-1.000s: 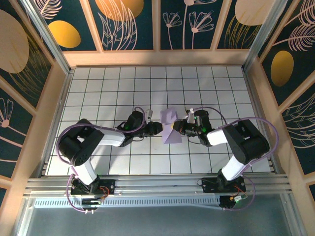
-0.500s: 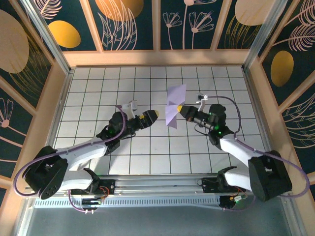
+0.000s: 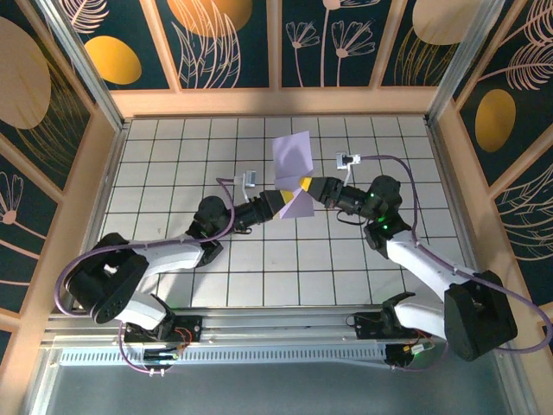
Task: Fold a paper plane with a square sheet of paper (fold left side to right side)
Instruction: Turn over the paper at the center of the table.
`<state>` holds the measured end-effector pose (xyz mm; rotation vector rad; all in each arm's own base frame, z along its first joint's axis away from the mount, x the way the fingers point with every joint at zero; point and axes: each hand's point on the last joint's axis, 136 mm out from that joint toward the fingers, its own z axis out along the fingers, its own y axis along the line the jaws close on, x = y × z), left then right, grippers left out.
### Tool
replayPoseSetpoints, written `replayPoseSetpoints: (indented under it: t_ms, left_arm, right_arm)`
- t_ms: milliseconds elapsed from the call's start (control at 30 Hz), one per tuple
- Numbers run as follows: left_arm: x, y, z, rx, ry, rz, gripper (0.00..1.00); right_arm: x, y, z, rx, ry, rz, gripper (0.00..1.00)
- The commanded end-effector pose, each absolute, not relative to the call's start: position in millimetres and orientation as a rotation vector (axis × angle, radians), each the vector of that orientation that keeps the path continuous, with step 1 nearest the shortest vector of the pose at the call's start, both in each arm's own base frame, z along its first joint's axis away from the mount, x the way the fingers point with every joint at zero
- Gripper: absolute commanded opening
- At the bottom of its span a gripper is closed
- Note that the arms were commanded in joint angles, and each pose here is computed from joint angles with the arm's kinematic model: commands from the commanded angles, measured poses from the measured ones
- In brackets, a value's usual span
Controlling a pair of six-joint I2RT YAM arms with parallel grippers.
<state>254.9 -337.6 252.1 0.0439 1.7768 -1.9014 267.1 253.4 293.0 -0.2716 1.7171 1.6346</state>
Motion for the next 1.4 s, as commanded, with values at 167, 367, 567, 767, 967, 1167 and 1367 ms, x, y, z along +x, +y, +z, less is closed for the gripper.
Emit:
replayPoseSetpoints:
  t_ms: [167,367,567,767,967,1167,1367]
  left_arm:
    - [246.2,-336.0,290.6,0.13,1.634,-1.942,0.66]
    - [249.9,-334.0,282.9,0.116,1.692,-1.864,0.31]
    - [252.9,-331.9,270.1,0.122,1.806,-1.74,0.04]
    - [260.4,-320.1,227.2,0.175,2.18,-1.34,0.0]
    - [259.3,-282.5,182.0,0.229,2.567,-0.784,0.0]
    - [261.6,-256.6,164.6,0.329,2.677,0.044,0.0]
    - [266.3,-256.6,152.8,0.327,2.561,0.648,0.0]
  right_arm:
    - [261.5,254.1,307.7,-0.313,1.655,1.649,0.0]
    - [260.7,250.5,304.9,-0.313,1.658,1.637,0.13]
    - [273.3,234.9,289.0,-0.255,1.731,1.476,0.33]
    - [304.6,182.4,240.9,-0.079,1.964,0.915,0.49]
    - [312.4,121.1,191.9,0.068,2.141,0.442,0.55]
    - [311.2,94.0,177.0,0.135,2.157,0.274,0.64]
    - [311.4,81.5,181.5,0.129,2.155,0.196,0.73]
